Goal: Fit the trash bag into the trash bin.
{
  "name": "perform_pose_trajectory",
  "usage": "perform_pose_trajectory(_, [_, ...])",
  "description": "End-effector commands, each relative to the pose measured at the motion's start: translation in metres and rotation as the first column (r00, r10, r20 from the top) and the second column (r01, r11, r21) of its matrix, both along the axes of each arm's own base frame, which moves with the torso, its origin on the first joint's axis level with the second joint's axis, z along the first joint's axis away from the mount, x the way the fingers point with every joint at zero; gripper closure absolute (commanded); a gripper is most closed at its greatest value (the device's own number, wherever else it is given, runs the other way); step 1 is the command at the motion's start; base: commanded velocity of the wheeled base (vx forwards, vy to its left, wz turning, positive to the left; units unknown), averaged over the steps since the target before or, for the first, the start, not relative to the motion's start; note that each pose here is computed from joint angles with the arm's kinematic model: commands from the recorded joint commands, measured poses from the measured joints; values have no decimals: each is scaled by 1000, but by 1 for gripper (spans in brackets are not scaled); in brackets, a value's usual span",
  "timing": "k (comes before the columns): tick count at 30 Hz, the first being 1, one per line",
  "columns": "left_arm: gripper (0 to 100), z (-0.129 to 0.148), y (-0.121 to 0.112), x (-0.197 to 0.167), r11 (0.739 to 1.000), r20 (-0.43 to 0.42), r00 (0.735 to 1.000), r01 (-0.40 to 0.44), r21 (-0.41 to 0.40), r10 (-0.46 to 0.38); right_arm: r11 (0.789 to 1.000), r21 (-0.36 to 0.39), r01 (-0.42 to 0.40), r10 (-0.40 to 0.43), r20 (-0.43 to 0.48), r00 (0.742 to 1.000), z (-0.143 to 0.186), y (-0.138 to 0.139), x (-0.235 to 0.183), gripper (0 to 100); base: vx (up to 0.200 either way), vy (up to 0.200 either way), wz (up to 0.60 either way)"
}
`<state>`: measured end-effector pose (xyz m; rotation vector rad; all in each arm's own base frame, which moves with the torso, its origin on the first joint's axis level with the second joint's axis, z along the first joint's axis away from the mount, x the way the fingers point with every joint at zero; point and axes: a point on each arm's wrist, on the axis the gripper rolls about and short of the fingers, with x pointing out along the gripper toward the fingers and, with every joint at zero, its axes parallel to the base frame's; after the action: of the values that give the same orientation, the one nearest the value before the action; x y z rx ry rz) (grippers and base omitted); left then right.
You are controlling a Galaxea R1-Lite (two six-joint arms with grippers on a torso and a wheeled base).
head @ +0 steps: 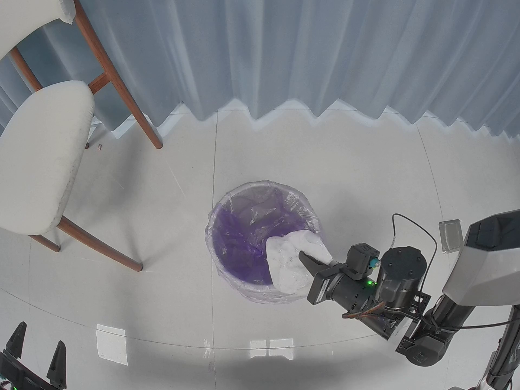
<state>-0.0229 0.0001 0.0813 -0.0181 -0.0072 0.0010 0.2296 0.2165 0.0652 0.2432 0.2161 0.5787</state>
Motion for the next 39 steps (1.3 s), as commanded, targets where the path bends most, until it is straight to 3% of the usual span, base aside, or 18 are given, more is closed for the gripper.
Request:
perform_pose_trajectory(1, [0, -5, 0, 1, 1000, -7, 1000, 0, 0, 0, 1000, -1, -12, 12, 3, 1000, 1, 6, 11, 100, 0, 0, 0])
perform_pose_trajectory(9, [0, -5, 0, 1, 1000, -7, 1000, 0, 0, 0, 1000, 1, -29, 29, 0, 1000, 5, 14, 31, 100, 0, 0, 0])
perform_pose_trajectory(19, [0, -5, 0, 1, 1000, -7, 1000, 0, 0, 0, 995, -64, -79, 80, 6, 997, -6, 17, 55, 100, 0, 0, 0])
perform_pose_trajectory(39, [0, -5, 0, 1, 1000, -7, 1000, -2, 0, 2, 989, -121, -86, 83, -27, 996, -21, 35, 80, 100, 0, 0, 0])
